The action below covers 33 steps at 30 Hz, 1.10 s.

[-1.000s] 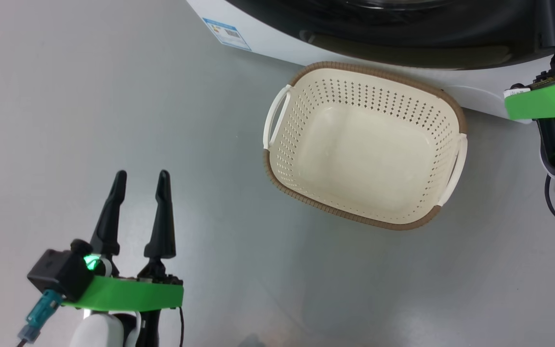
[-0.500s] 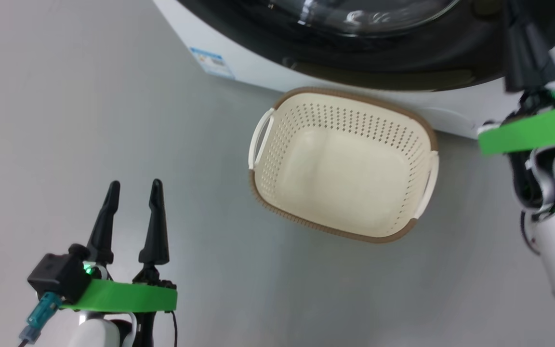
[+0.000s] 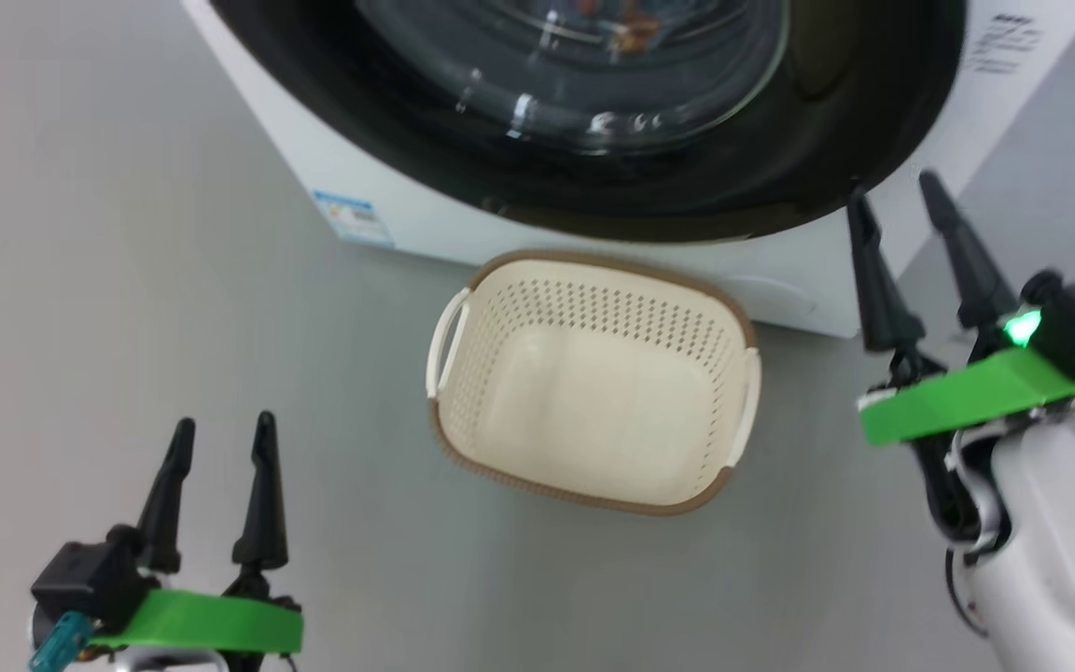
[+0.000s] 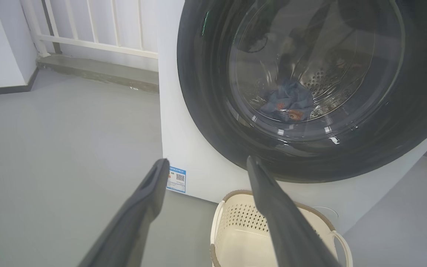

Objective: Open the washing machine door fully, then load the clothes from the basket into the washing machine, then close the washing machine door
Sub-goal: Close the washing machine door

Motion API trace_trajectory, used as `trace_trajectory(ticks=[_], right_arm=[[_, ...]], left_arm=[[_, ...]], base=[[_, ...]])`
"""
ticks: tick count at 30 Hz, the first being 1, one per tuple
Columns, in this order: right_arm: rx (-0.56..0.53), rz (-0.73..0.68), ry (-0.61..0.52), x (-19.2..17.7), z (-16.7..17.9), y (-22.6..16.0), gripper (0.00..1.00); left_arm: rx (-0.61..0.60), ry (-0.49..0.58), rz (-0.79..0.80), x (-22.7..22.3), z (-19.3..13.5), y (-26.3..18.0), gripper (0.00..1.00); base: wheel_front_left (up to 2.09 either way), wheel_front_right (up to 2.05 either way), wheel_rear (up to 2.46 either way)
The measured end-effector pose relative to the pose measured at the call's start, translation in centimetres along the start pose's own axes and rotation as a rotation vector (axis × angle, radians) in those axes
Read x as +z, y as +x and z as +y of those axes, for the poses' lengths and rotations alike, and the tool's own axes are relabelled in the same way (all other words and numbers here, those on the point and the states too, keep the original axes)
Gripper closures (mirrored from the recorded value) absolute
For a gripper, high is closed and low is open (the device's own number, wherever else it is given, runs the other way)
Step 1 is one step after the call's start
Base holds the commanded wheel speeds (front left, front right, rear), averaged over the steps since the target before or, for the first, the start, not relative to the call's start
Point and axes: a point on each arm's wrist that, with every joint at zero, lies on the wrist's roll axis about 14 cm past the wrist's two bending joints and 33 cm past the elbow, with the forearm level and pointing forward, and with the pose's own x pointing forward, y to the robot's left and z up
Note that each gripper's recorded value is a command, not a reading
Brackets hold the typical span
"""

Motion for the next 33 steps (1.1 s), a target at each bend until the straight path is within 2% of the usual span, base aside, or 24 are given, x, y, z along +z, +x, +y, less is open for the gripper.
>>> trace_trajectory(ticks=[14, 33], right_arm=[[-0.15, 0.026, -0.031, 1.7, -2.0, -8.4, 0.0], [-0.381, -0.018, -0.062, 4.6, -5.6, -18.2, 0.0]], left_arm=[[-0.116, 0.04, -0.001, 0.3, -2.0, -0.9, 0.0], [-0.328, 0.077, 0.007, 0.1, -7.7, -0.3, 0.0]], base=[[0.0, 0.0, 0.0], [0.0, 0.0, 0.0]])
